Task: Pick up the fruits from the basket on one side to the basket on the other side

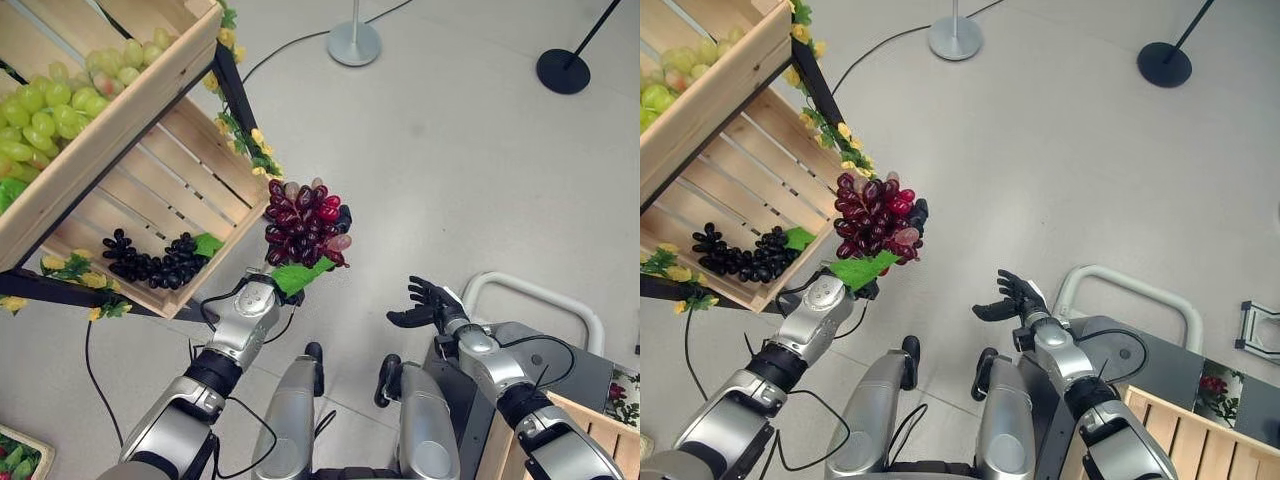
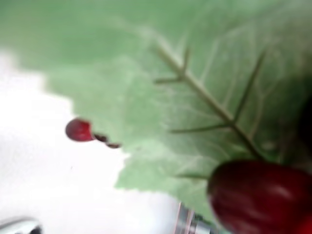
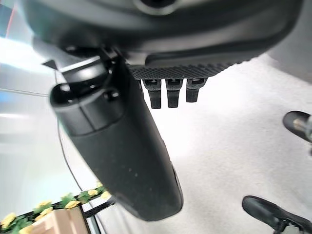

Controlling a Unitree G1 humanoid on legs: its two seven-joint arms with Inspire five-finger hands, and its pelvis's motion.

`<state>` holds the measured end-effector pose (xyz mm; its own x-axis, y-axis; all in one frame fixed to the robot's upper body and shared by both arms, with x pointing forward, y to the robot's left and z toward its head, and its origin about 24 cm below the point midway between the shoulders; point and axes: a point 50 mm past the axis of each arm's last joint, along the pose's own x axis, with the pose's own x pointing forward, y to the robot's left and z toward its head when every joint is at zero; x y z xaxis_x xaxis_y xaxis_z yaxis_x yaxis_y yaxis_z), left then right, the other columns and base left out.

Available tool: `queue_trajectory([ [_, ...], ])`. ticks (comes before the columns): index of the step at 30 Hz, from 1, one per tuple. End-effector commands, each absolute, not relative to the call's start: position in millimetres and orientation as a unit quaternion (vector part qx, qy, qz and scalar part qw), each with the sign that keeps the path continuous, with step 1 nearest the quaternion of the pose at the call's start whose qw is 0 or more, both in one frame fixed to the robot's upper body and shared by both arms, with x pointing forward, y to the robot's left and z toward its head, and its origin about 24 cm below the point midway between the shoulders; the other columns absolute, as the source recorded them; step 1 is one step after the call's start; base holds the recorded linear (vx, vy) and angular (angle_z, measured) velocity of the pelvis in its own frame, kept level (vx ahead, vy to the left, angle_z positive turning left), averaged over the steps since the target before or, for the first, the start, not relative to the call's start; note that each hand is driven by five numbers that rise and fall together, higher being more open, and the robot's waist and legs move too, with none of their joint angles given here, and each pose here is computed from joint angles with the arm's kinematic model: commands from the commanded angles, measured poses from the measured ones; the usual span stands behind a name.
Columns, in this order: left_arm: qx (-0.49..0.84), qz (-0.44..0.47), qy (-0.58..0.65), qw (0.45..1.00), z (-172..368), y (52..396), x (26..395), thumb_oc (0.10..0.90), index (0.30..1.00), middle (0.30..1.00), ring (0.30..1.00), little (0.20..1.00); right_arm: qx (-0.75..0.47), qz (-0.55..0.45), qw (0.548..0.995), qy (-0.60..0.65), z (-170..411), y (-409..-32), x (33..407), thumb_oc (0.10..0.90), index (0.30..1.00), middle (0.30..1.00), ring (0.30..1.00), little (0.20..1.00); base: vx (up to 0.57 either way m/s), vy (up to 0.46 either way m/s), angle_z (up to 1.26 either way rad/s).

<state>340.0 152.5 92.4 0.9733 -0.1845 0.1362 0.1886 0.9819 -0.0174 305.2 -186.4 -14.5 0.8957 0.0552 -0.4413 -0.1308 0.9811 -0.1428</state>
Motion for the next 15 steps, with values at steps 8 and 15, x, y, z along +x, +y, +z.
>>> queue_trajectory([
  [8, -0.108, -0.006, -0.26, 0.96, 155, 181, 332, 0.4, 0.3, 0.3, 0.3, 0.3, -0.11, 0.051, 0.968, 0.219, -10, -212, 299, 0.8, 0.9, 0.9, 0.9, 0.9, 0.03, 0.091, -0.06],
  [15, -0.135, 0.064, -0.256, 0.955, 168, 219, 344, 0.4, 0.3, 0.3, 0.3, 0.3, -0.117, 0.053, 0.964, 0.233, -13, -218, 297, 0.8, 0.9, 0.9, 0.9, 0.9, 0.04, 0.066, -0.02],
])
